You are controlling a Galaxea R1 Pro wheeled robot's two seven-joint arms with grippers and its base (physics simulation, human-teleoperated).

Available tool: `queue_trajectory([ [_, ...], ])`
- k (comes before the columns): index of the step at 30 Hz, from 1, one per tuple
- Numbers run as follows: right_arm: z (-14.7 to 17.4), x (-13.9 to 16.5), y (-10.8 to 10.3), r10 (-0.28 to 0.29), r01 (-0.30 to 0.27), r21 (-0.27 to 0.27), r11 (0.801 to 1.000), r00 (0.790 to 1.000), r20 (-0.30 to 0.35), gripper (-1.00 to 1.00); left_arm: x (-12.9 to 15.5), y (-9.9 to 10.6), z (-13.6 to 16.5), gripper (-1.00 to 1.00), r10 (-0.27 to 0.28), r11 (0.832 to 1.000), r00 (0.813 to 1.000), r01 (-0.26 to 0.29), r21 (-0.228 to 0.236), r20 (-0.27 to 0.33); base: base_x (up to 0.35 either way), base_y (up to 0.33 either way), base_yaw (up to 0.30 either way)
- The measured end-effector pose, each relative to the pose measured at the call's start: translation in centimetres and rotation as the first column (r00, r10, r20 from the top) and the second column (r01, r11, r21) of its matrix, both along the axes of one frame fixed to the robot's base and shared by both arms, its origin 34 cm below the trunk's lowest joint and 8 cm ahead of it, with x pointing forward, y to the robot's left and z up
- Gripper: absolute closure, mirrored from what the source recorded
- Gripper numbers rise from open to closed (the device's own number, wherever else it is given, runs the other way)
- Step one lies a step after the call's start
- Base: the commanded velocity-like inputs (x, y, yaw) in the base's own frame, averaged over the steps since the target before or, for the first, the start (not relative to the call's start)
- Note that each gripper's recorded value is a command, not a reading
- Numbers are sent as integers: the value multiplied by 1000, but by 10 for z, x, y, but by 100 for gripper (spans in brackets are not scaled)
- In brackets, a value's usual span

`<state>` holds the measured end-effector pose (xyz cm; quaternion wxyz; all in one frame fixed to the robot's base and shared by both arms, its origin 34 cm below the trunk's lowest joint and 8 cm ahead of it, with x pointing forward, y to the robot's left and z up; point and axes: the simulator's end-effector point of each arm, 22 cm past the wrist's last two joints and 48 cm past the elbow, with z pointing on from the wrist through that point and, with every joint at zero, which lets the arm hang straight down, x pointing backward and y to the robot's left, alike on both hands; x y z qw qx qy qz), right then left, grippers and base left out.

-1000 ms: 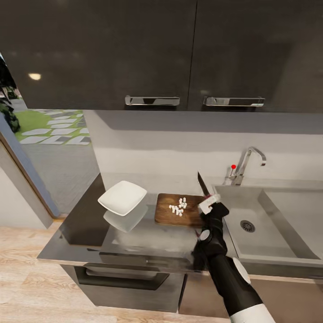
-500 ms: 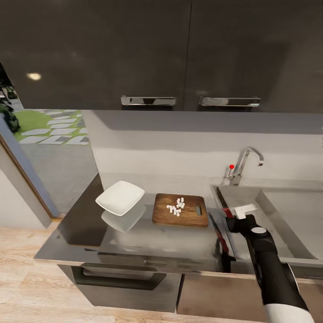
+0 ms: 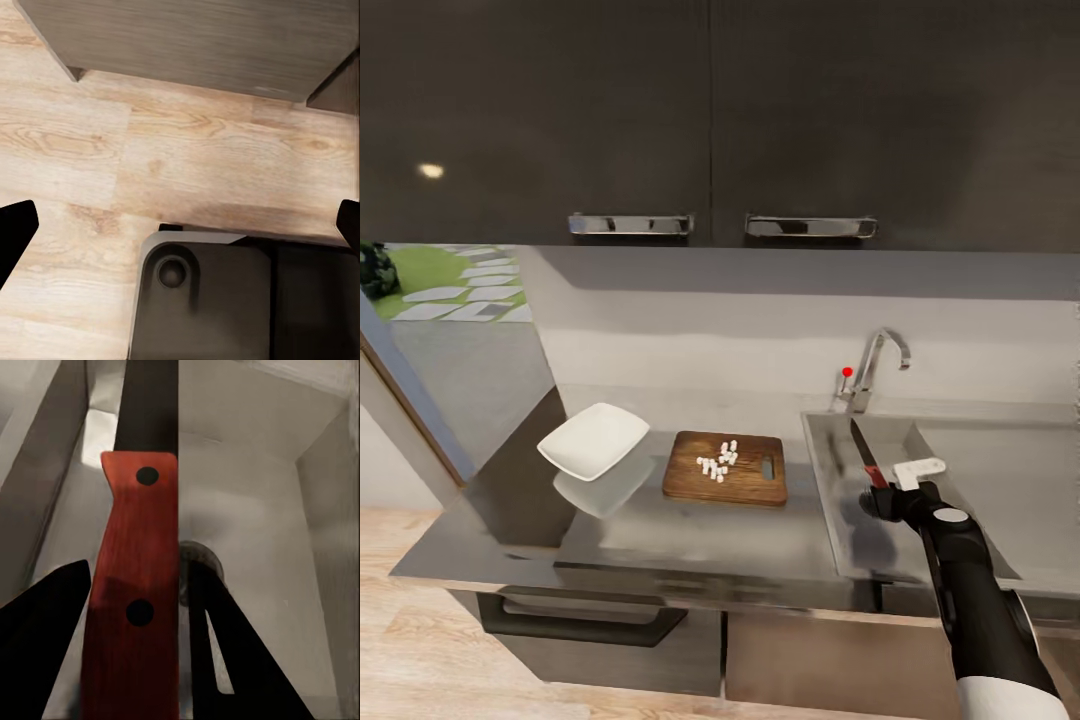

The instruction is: In the kitchen, take the Vidalia onion out of the sink, dice it on the chopping board with the paring knife, put the diced onion into the bowl on the countertop, then place both the paring knife and the chopping board into the sink.

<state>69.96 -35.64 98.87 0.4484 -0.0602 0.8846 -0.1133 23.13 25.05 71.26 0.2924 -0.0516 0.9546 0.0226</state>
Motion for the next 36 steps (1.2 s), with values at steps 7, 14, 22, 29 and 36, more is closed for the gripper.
queue_trajectory([
  [7, -24, -5, 2, 6, -5, 9, 1000, 999, -43, 100, 3, 0, 1, -100, -1, 1000, 1000, 1, 2, 7, 41, -303, 0],
  [14, -41, -2, 12, 50, -50, 8, 999, 998, -32, 100, 4, 1, 2, -100, 0, 1000, 1000, 0, 3, 8, 80, -120, 0],
  [22, -44, -1, 13, 56, -56, 7, 998, 998, -31, 100, 3, 1, 2, -100, 0, 1000, 1000, 0, 4, 6, 3, -4, 0],
  [29, -50, -2, 14, 56, -56, 8, 998, 998, -41, 100, 1, 2, 1, -100, -1, 1000, 1000, 1, 4, -3, 0, 0, 0],
  [36, -57, -3, 14, 56, -56, 10, 998, 997, -52, 100, -2, 2, 0, -100, -1, 1000, 1000, 1, 5, -14, 0, 0, 0],
])
